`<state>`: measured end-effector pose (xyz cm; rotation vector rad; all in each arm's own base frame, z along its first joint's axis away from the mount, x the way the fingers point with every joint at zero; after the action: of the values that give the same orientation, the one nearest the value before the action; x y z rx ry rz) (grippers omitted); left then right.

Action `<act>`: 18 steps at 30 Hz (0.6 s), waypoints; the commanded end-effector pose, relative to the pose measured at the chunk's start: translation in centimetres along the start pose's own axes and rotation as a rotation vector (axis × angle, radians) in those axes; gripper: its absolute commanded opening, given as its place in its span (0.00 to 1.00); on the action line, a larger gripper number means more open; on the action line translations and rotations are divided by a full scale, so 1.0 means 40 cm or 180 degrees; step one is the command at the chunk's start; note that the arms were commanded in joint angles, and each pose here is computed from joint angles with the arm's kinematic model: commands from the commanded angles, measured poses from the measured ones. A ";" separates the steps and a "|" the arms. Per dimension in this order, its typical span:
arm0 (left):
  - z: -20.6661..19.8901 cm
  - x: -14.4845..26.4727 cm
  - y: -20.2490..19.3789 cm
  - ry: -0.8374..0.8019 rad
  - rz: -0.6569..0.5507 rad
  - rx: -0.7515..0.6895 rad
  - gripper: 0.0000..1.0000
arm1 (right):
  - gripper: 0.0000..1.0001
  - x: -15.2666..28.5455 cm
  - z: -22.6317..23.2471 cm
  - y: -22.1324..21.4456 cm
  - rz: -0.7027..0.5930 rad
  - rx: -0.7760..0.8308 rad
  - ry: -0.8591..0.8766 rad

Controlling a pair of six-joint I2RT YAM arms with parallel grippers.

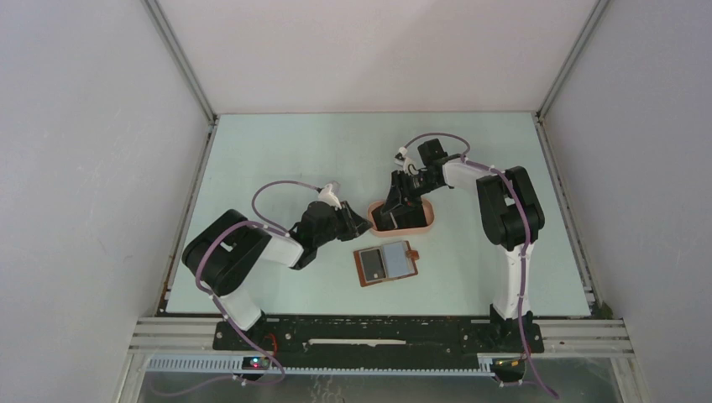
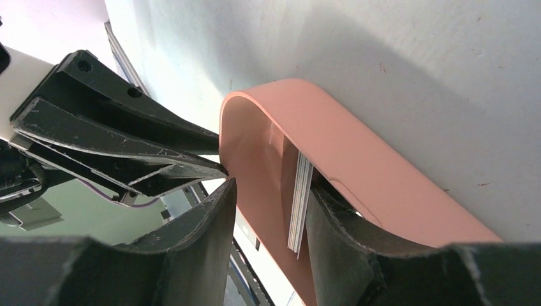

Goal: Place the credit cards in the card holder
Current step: Pick up the credit card from the storage box.

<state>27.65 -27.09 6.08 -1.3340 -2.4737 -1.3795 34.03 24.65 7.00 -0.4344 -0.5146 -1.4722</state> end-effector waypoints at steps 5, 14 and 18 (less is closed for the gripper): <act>-0.030 -0.010 0.017 -0.0159 -0.0039 0.0001 0.25 | 0.52 -0.032 -0.001 -0.013 0.0136 0.0088 -0.0079; -0.027 -0.007 0.016 -0.0142 -0.0049 0.0004 0.25 | 0.49 -0.005 0.011 0.000 0.0051 0.0149 -0.0078; -0.026 -0.007 0.015 -0.0140 -0.0047 0.0007 0.25 | 0.49 0.012 0.015 0.007 0.0003 0.0152 -0.0055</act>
<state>27.65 -27.14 6.10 -1.3331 -2.4789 -1.3671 33.20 24.93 6.47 -0.4548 -0.5273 -1.4334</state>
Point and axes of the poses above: each gripper's point midway between its finger pads, its own x axis back along the fingers, its own z axis along the line the jaws close on, y = z × x, the point moved 3 cm from there along x, back along the fingers, and after that the axes turned 11 degrees about -x, right-handed, at the moved point
